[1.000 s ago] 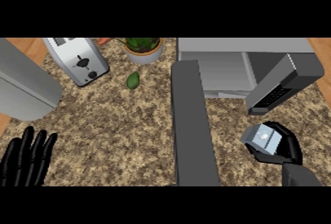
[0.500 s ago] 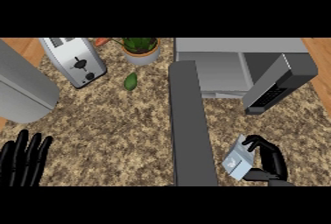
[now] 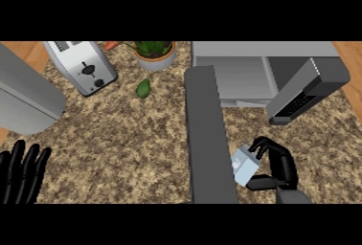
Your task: Pick up the milk, place it into the microwave and close the microwave
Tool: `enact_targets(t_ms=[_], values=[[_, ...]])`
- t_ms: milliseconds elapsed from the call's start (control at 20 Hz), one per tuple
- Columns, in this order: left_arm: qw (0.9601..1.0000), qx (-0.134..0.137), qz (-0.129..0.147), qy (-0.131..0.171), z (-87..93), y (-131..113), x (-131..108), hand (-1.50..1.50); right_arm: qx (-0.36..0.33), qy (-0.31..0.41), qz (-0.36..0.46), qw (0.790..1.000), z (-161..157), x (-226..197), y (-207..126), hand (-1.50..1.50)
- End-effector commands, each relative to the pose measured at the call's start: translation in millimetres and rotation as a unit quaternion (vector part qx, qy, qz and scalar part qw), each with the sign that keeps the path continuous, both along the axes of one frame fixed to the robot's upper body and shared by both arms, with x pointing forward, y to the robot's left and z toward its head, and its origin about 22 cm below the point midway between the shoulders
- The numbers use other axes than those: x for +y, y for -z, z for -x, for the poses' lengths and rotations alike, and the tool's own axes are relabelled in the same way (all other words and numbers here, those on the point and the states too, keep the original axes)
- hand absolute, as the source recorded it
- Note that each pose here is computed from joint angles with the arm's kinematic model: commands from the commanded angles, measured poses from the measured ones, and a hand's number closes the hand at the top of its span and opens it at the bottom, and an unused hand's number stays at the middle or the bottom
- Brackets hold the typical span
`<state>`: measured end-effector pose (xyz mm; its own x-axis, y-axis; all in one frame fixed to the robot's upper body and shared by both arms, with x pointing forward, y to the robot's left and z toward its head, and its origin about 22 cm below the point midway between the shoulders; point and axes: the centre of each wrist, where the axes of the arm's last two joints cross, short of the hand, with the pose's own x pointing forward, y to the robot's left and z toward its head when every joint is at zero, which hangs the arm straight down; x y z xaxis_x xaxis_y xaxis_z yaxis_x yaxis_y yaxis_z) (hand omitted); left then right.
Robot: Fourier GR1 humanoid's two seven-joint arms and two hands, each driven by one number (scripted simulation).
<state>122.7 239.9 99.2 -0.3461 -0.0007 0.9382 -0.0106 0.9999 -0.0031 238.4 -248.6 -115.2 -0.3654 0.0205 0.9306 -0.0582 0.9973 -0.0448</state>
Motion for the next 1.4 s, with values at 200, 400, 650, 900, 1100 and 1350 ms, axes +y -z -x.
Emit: enact_targets(t_ms=[200, 400, 650, 900, 1100, 1350], values=[[1.0000, 0.007, -0.002, 0.003, 0.7, 10.0, 5.3, -1.50, -0.006, 0.019, 0.059, 0.998, -65.0, 57.9, -56.3, 1.50], [1.0000, 0.007, 0.000, 0.004, 9.2, 10.4, 19.2, -1.50, 0.017, 0.063, 0.089, 0.994, -90.8, 42.7, -65.9, 1.50], [0.9999, 0.008, -0.004, 0.010, 0.9, -0.2, 27.7, -1.50, 0.033, 0.089, 0.138, 0.986, -126.4, 57.4, -70.6, 1.50], [0.9999, 0.004, 0.002, 0.016, -16.9, 6.7, 20.0, -1.50, 0.041, 0.120, 0.173, 0.977, -159.2, 27.0, -94.5, 1.50], [0.9998, 0.000, -0.002, 0.018, -14.1, 4.3, 31.6, -1.50, 0.039, 0.162, 0.197, 0.966, -171.1, 8.2, -107.6, 1.50], [0.9994, -0.004, -0.006, 0.034, -10.6, 6.5, 18.4, -1.50, 0.034, 0.253, 0.210, 0.944, -180.1, -9.6, -122.9, 1.50]])
